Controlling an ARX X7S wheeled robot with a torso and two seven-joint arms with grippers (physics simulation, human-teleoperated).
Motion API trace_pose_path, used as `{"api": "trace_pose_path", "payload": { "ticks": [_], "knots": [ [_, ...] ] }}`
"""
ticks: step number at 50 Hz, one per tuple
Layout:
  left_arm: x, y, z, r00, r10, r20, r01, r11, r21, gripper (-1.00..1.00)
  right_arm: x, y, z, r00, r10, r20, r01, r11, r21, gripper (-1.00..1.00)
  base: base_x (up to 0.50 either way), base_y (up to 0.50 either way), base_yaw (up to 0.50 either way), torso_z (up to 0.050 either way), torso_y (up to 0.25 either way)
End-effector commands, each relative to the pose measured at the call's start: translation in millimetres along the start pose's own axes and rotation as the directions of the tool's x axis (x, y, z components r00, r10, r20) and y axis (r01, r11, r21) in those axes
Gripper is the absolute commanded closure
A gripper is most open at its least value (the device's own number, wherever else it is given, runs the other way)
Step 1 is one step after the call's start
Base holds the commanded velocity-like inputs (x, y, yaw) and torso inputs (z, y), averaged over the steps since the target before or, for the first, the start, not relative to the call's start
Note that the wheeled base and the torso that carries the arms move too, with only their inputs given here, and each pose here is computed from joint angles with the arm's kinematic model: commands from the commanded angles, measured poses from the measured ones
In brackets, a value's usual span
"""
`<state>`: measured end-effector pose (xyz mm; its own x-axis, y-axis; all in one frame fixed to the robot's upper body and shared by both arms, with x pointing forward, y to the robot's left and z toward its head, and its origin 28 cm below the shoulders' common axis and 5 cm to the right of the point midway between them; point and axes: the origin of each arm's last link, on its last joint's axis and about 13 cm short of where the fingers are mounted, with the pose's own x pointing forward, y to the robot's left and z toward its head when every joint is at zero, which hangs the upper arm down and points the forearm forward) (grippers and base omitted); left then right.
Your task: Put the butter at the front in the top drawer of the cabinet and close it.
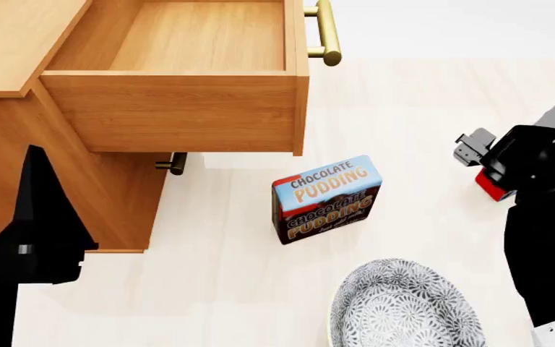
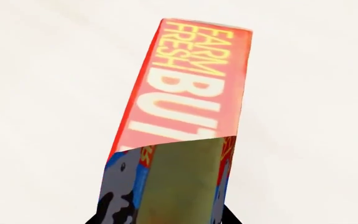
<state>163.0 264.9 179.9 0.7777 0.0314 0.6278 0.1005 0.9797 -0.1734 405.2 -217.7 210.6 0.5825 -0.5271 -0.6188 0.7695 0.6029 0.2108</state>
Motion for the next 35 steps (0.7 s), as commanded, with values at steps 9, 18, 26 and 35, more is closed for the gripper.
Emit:
{"api": "trace_pose_path", "payload": {
  "ticks": [9, 18, 26, 35],
  "knots": [
    [-1.9, 0.0, 2.8, 1.0, 0.001, 0.003, -0.001, 1.0, -0.004, -1.0, -5.5, 0.1, 13.8, 0.998, 0.026, 0.05, -0.025, 1.0, -0.016, 1.0, 0.0, 0.0, 0.0, 0.0, 0.0],
    [-2.1, -1.3, 4.0, 1.0, -0.003, 0.005, 0.003, 1.0, -0.006, -1.0, -15.1, -2.3, 33.7, 0.992, 0.07, 0.109, -0.059, 0.994, -0.094, 1.0, 0.0, 0.0, 0.0, 0.0, 0.0],
    [-2.7, -3.2, 5.3, 1.0, -0.01, 0.007, 0.01, 1.0, -0.013, -1.0, -50.8, -19.0, 41.3, 0.976, 0.145, 0.162, -0.114, 0.976, -0.186, 1.0, 0.0, 0.0, 0.0, 0.0, 0.0],
    [-3.2, -4.9, 7.2, 1.0, -0.02, 0.009, 0.02, 1.0, -0.018, -1.0, -83.4, -40.8, 43.0, 0.958, 0.202, 0.206, -0.146, 0.955, -0.257, 1.0, 0.0, 0.0, 0.0, 0.0, 0.0]
  ]
}}
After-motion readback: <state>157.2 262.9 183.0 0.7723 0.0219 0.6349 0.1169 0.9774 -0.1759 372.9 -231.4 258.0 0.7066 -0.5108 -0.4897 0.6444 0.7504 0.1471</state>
